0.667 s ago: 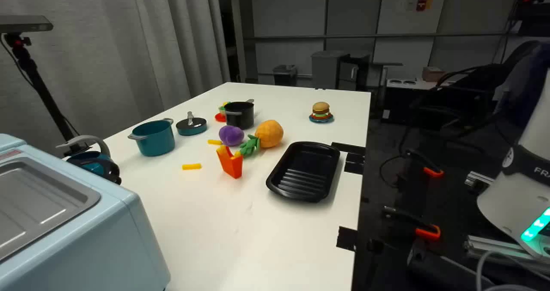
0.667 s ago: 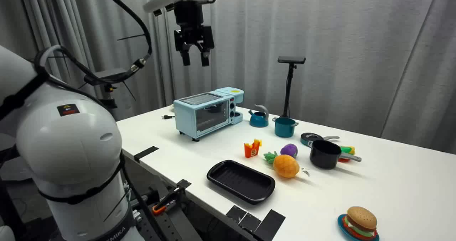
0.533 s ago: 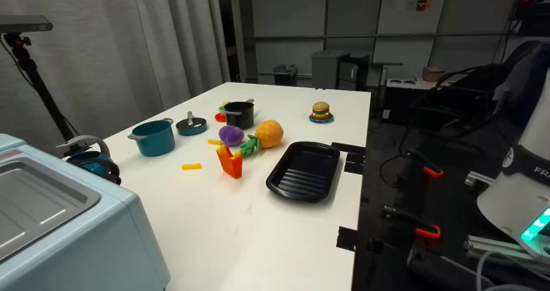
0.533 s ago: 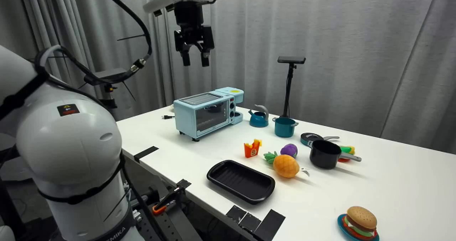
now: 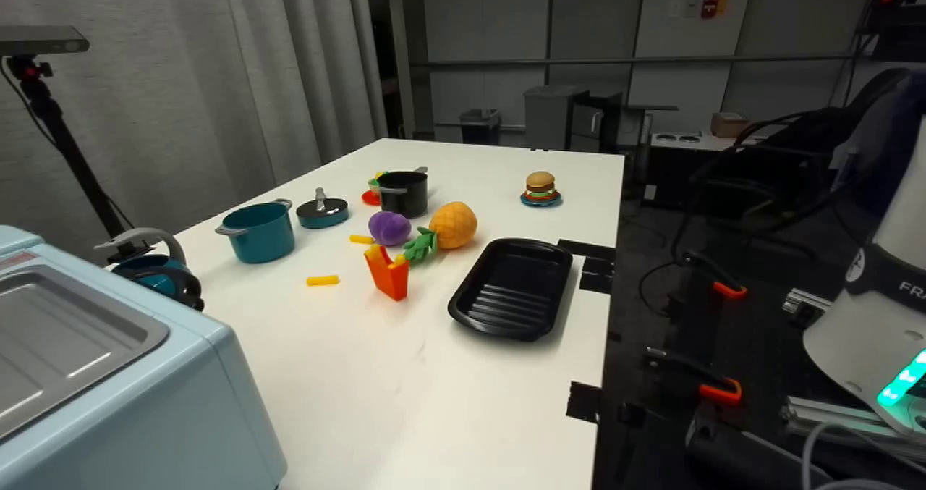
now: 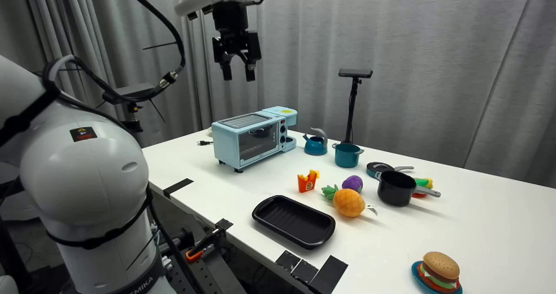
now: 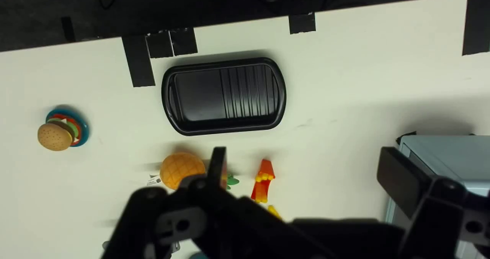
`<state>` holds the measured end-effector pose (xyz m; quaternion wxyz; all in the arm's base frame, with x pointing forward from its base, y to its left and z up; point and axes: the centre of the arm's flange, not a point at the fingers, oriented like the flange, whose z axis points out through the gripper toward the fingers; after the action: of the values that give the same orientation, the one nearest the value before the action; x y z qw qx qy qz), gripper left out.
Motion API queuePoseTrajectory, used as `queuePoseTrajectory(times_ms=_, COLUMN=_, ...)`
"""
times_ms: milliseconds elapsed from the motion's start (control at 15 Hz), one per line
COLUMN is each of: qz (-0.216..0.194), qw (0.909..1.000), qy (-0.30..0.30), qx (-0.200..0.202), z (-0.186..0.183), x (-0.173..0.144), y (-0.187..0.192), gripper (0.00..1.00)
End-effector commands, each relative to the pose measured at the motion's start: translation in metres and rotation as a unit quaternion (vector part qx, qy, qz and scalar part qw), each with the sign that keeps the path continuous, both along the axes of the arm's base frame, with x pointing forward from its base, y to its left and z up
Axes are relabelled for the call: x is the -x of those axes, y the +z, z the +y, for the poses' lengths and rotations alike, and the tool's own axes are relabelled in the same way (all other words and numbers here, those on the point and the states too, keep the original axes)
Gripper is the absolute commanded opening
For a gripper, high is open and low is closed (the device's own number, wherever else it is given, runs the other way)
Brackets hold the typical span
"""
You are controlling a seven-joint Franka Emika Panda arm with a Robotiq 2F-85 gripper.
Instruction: Pick up the plush potato fry and put it in the fries pack
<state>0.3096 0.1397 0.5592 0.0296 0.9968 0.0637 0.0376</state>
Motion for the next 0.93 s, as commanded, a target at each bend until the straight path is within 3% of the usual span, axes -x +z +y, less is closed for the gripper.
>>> queuePoseTrajectory(times_ms=0, qz=0.0, qw=1.0, qy=0.0, qx=0.0, z=0.0, x=0.0, y=0.0, gripper=1.0)
queuePoseTrajectory(times_ms=867, qz=-0.001, qw=1.0, qy=-0.002, qx=-0.003, z=-0.0038, x=-0.0047, y=-0.0019, gripper=1.0)
